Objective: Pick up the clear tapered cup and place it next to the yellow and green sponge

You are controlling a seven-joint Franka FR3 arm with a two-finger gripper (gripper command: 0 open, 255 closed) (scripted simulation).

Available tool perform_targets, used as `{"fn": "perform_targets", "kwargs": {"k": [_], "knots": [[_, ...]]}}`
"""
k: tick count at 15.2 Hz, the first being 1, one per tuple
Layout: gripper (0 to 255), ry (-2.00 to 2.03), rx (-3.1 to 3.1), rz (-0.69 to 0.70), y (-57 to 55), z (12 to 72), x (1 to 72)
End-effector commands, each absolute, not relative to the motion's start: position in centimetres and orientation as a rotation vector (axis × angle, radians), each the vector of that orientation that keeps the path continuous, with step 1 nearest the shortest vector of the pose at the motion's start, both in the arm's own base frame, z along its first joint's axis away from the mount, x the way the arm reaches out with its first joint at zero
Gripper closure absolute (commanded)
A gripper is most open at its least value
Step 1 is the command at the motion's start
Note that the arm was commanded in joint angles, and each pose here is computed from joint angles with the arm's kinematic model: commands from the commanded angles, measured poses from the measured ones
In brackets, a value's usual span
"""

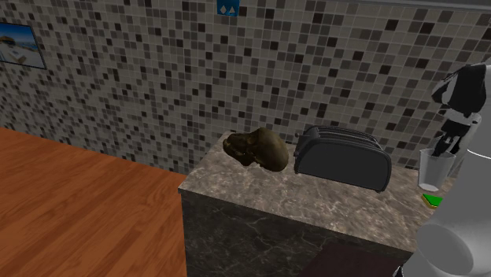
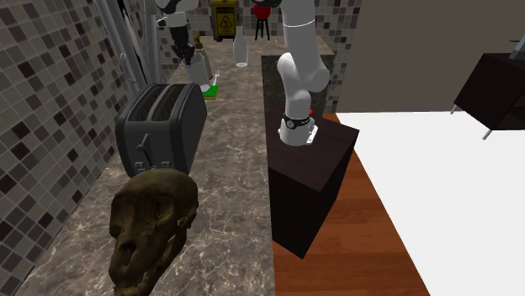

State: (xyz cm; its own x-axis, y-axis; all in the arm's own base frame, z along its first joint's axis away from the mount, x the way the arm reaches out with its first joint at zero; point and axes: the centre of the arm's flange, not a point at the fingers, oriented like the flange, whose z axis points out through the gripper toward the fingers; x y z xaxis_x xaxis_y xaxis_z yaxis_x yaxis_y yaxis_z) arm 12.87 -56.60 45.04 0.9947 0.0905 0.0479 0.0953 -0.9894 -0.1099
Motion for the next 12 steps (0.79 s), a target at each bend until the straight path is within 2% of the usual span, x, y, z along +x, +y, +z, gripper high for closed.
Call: {"fn": "perform_targets", "kwargs": {"k": [1,12], "knots": [[255,-0.141,-3.026,-0.065,-56.5,44.0,12.8],[255,-0.141,-3.026,-0.065,-56.5,39.4,12.8]]}}
